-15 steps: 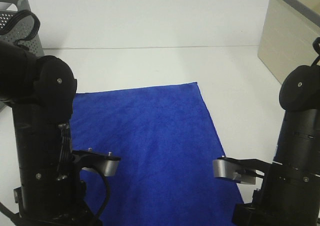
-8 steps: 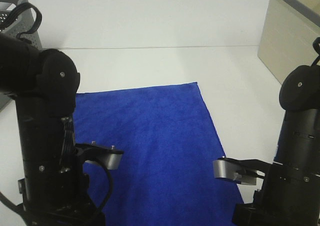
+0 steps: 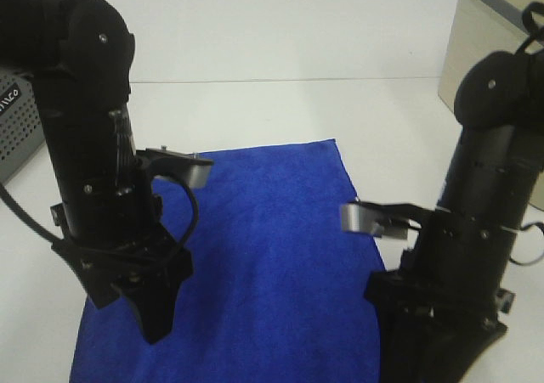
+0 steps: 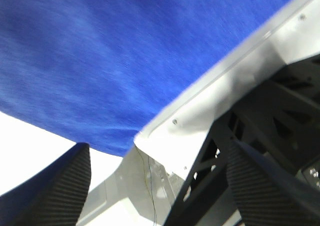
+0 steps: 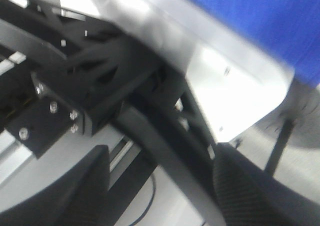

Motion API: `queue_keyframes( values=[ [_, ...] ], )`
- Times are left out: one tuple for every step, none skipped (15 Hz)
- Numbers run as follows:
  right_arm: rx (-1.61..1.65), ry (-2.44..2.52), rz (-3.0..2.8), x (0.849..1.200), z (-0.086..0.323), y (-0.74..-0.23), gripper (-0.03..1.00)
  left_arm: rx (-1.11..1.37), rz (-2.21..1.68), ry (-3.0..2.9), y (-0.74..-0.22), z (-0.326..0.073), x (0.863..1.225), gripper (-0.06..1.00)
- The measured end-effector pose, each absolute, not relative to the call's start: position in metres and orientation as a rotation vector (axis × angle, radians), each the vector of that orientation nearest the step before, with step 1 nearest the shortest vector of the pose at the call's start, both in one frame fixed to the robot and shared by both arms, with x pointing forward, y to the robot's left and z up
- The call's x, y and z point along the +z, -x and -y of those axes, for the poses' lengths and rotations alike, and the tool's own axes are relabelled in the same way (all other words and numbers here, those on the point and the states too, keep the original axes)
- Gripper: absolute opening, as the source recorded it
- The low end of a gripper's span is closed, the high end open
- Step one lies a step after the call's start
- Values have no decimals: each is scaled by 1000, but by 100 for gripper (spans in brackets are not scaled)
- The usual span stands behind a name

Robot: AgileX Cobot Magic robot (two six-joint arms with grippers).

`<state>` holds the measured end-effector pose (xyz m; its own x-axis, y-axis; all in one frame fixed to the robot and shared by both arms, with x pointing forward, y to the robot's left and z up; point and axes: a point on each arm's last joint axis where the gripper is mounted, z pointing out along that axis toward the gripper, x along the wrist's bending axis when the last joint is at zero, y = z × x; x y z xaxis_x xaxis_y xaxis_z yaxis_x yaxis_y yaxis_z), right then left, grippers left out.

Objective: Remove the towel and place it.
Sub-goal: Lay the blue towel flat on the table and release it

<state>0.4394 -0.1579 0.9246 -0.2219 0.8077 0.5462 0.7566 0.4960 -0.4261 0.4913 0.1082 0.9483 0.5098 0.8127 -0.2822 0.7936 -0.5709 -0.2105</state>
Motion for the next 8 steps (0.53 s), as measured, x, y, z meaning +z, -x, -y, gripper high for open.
queue_keyframes(
  values=[
    [34, 1278, 2073, 935, 153, -456, 61, 518, 1468, 2686, -501, -114, 953, 71],
    [-21, 1291, 2139, 947, 148, -472, 61, 500, 1520, 2685, -511, -121, 957, 71],
    [-86, 1312, 2205, 959, 143, -487, 61, 479, 1571, 2678, -520, -129, 961, 71],
    [-154, 1350, 2267, 970, 139, -502, 61, 456, 1612, 2668, -529, -139, 963, 71],
    [-260, 1424, 2377, 994, 135, -527, 61, 433, 1705, 2627, -541, -160, 965, 71],
    [-283, 1454, 2418, 1002, 135, -535, 61, 412, 1749, 2611, -547, -170, 964, 71],
    [-297, 1479, 2456, 1010, 135, -541, 61, 387, 1801, 2583, -552, -180, 964, 71],
    [-307, 1502, 2486, 1016, 137, -548, 61, 352, 1851, 2556, -556, -190, 964, 71]
  ],
)
